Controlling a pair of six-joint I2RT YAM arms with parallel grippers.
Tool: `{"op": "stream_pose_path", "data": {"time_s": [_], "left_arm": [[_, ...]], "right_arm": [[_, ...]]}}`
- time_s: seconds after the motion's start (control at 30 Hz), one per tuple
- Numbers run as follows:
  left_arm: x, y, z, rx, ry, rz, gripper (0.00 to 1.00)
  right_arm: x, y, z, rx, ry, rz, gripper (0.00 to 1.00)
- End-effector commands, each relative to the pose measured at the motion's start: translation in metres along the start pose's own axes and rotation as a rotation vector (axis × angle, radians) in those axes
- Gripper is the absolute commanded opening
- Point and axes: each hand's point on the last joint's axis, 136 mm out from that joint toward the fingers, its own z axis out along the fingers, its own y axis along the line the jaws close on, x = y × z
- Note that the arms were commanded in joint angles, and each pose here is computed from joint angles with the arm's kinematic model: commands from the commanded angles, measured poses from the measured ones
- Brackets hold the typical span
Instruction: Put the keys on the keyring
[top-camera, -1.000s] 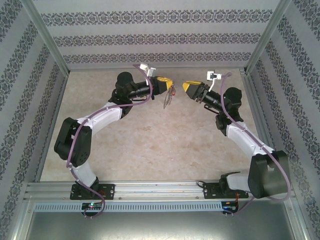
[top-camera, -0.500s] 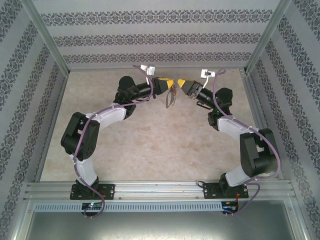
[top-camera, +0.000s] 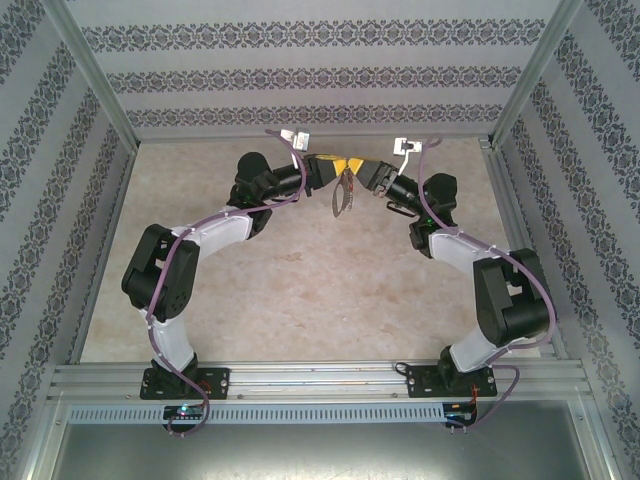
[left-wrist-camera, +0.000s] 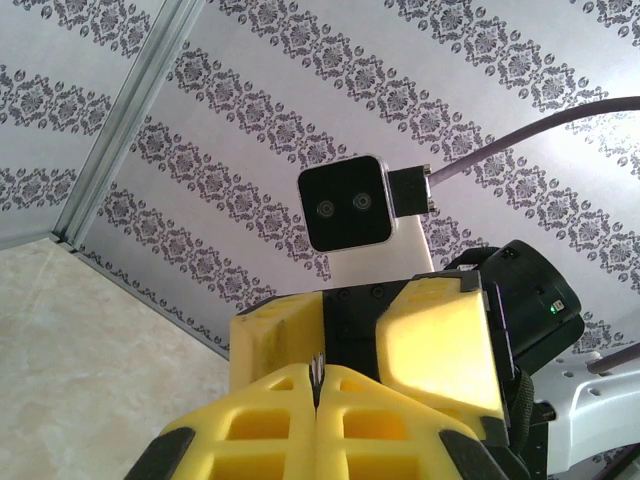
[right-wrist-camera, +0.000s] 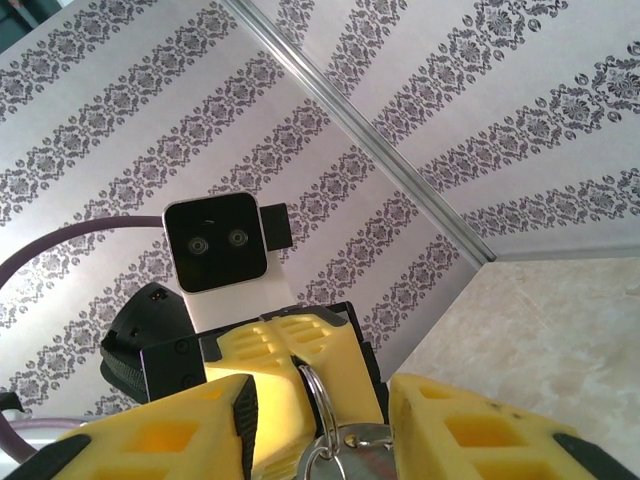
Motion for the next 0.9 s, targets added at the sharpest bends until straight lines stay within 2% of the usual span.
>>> {"op": "stream_pose_path", "data": {"time_s": [0.0,0.37,0.43,0.57,0.63,0.73,0.87], "left_arm": [[-0.013,-0.013,0.002,0.046,-0.045,0.054,0.0],[-0.014,-0.011,0.003,0.047,-0.044,0.055,0.0],[-0.014,-0.011,0.004,0.048,-0.044,0.056,0.0],[-0.014,-0.011,0.003,0.05,-0.042,0.06,0.0],[-0.017,-0.01,0.0,0.04,-0.044,0.07,0.06],[-0.025,-0.007,-0.011,0.023,-0.053,0.095,0.24],[-0.032,0.001,-0.025,-0.01,-0.031,0.125,0.36]], "right_arm": [[-0.006,0.015,0.008,-0.057,-0.005,-0.041,0.38],[-0.001,0.014,0.01,-0.067,0.019,-0.032,0.09],[0.0,0.015,0.01,-0.072,0.025,-0.033,0.01],[0.0,0.012,0.009,-0.062,0.028,-0.039,0.0],[-0.003,0.007,0.006,-0.04,0.029,-0.041,0.0],[-0.008,-0.004,0.0,0.015,0.04,-0.056,0.0],[-0.013,-0.016,-0.007,0.09,0.086,-0.097,0.0]]}}
